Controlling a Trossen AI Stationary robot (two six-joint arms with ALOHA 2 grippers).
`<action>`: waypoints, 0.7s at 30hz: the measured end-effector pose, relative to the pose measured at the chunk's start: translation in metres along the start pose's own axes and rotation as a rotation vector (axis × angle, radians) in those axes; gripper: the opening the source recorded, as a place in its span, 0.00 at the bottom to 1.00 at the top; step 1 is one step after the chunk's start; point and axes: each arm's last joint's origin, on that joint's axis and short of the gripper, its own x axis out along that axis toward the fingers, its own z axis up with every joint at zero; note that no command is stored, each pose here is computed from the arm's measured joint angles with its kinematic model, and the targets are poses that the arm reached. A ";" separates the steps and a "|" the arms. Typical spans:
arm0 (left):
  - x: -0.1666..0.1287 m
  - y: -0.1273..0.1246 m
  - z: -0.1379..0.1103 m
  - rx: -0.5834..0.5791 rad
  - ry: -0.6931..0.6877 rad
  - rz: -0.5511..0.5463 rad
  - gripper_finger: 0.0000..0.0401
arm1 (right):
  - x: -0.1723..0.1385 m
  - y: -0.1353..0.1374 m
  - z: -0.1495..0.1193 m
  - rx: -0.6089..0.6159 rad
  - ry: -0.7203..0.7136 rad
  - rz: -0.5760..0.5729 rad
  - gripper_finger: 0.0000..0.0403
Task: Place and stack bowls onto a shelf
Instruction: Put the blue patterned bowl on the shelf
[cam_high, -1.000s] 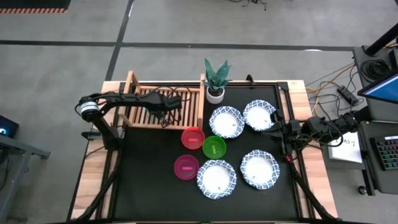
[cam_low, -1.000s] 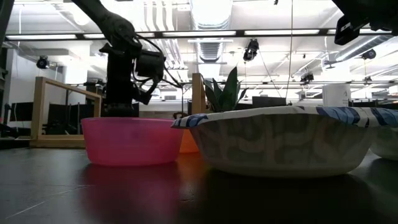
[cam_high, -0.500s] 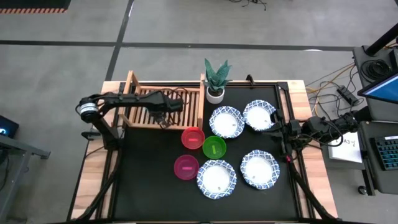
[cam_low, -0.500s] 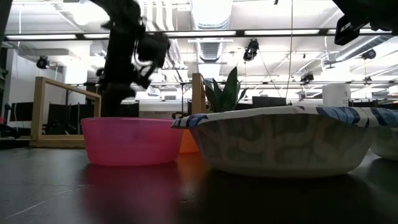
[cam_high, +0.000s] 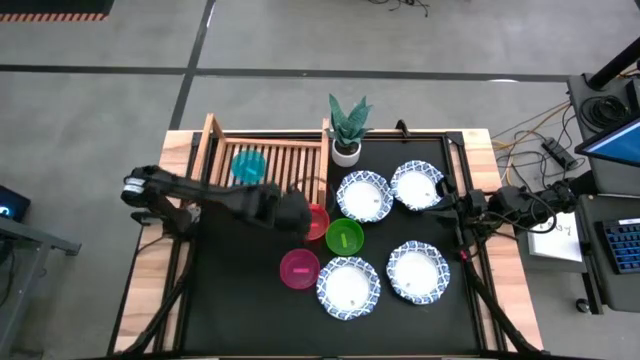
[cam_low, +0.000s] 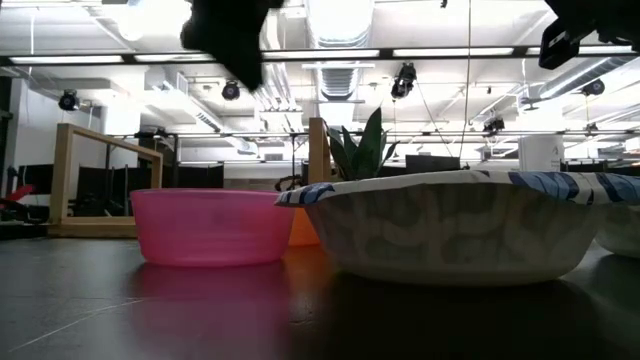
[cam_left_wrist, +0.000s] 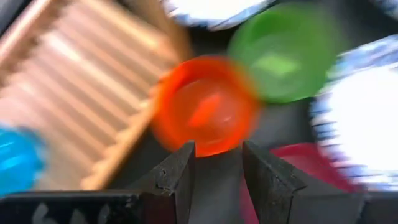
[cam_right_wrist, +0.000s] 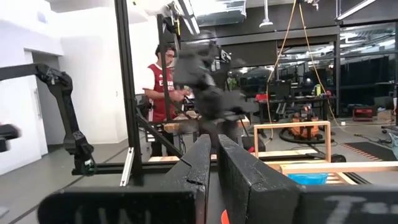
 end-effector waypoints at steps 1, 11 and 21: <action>-0.005 -0.010 -0.001 -0.013 -0.039 -0.048 0.29 | 0.000 0.000 0.000 0.004 -0.002 0.000 0.04; -0.019 -0.085 -0.019 -0.026 -0.264 -0.350 0.29 | 0.000 0.000 0.001 0.013 -0.006 0.002 0.04; 0.037 -0.114 -0.037 -0.038 -0.169 -0.268 0.29 | 0.000 0.000 0.000 0.010 0.000 -0.002 0.04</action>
